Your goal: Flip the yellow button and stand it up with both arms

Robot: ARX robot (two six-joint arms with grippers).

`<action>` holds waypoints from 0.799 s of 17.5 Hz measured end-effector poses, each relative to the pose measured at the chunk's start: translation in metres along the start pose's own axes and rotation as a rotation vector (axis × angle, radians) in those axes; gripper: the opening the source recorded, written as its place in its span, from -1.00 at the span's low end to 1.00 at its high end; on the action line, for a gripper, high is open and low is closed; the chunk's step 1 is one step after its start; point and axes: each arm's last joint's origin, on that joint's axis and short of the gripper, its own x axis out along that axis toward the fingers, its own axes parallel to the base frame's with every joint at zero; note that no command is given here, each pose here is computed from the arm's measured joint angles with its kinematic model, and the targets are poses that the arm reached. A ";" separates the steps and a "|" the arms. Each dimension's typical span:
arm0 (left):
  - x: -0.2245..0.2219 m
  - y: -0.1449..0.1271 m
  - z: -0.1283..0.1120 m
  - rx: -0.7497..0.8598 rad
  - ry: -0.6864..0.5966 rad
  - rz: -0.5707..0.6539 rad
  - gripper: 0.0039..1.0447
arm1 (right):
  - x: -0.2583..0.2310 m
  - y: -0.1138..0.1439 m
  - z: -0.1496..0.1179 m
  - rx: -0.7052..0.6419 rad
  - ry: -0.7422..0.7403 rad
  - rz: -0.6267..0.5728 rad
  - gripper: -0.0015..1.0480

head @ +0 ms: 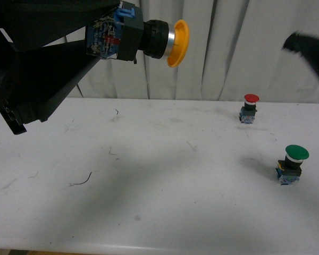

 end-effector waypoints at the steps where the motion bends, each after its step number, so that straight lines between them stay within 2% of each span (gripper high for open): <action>1: 0.000 0.000 0.000 0.000 0.000 0.001 -0.32 | 0.001 -0.002 -0.003 0.060 0.013 -0.007 0.88; 4: 0.001 0.000 -0.001 0.000 0.001 -0.003 -0.32 | 0.004 -0.009 -0.012 0.214 0.054 -0.027 0.88; 9: 0.002 0.001 -0.002 0.000 0.002 -0.006 -0.32 | 0.005 -0.016 -0.019 0.358 0.077 -0.057 0.88; 10: 0.002 0.001 -0.003 -0.001 0.005 -0.006 -0.32 | 0.006 -0.021 -0.021 0.428 0.081 -0.076 0.88; 11: 0.003 0.001 -0.004 -0.001 0.007 -0.008 -0.32 | 0.022 -0.021 -0.025 0.617 0.090 -0.075 0.88; 12: 0.003 0.002 -0.003 -0.003 0.009 -0.004 -0.32 | 0.041 -0.004 -0.039 0.651 0.161 -0.011 0.88; 13: 0.002 0.001 -0.002 -0.003 0.007 -0.001 -0.32 | 0.051 0.003 -0.064 0.641 0.274 0.007 0.88; 14: 0.001 0.000 -0.001 -0.002 0.005 -0.002 -0.32 | 0.053 0.002 -0.070 0.625 0.302 0.005 0.88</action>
